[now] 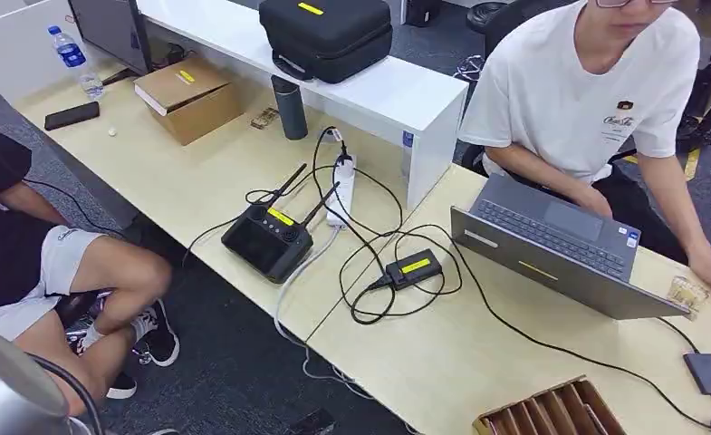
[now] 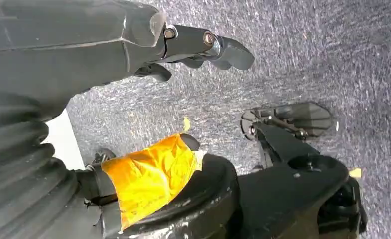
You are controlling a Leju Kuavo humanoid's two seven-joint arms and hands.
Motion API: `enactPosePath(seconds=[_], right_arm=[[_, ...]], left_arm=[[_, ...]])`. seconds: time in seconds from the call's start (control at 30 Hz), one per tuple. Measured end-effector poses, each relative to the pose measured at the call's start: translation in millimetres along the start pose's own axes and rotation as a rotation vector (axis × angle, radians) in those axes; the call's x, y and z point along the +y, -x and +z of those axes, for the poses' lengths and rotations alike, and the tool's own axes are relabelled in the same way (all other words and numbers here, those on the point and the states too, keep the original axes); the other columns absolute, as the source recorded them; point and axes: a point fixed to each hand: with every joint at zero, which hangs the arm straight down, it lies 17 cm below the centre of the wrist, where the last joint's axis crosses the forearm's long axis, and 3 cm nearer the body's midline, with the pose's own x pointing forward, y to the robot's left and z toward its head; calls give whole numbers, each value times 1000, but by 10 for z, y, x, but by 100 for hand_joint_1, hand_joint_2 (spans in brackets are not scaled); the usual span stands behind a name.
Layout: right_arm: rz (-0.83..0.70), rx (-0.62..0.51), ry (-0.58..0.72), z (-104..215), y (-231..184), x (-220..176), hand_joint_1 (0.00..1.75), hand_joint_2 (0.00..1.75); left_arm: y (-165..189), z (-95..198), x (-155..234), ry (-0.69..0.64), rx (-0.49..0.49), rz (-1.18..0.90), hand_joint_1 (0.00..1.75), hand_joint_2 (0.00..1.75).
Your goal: Pass the card to the sensor for recognition and then transmit it.
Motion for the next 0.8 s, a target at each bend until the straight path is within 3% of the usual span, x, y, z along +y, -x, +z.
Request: enactPosePath(seconds=[0.43,0.53,0.8], right_arm=[[-14,-13,49,-31,-21,-111,175,175],[-21,-22,133,-132,-44,-364,175,175],[-26,-27,174,-206,-72,-520,175,175]], left_arm=[[27,-3,20,-9,15,-4,0,175],[36,-2,18,-9,20,-8,0,175],[40,-2,20,-9,21,-11,0,175]])
